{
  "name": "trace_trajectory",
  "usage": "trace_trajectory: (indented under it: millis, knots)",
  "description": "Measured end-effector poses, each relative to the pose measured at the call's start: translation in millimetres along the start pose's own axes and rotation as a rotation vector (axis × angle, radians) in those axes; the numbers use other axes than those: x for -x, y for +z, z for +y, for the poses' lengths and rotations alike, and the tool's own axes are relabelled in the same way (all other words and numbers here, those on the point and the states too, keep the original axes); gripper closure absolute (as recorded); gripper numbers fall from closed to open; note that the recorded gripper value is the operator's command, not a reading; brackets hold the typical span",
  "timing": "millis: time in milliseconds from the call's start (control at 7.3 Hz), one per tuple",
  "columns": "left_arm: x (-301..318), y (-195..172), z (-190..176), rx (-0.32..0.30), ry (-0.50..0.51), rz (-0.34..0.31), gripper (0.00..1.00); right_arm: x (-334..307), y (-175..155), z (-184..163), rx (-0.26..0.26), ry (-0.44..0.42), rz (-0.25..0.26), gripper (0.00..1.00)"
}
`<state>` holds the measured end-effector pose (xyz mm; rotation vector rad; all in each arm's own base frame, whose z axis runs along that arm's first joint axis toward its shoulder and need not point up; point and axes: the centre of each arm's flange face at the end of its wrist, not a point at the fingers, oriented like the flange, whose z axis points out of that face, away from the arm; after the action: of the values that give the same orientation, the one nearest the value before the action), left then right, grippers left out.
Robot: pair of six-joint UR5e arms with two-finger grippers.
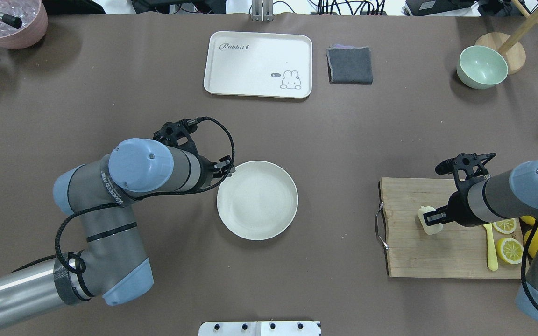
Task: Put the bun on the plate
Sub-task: 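Carry the bun over the plate with right gripper while left arm withdraws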
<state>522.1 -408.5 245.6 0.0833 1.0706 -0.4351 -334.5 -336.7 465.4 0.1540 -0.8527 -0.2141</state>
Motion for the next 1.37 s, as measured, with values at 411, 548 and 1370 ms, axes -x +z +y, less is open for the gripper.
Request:
trace_trajectory:
  millis: [411,548,1370]
  knots:
    - [12.7,-14.6,-30.9,-0.012,0.03,-0.003,0.02,39.0,-17.3,-25.2,-0.019,-0.006,-0.031,1.0]
    - [32.0,-20.2,-51.5,-0.025,0.125,-0.025,0.02,74.2,-25.7,-49.2,-0.018,0.008,-0.03,1.0]
    - [158.7,-85.4,-197.0,-0.109,0.476,-0.15,0.02,290.1,-35.5,-143.8,-0.051,0.09,-0.011,1.0]
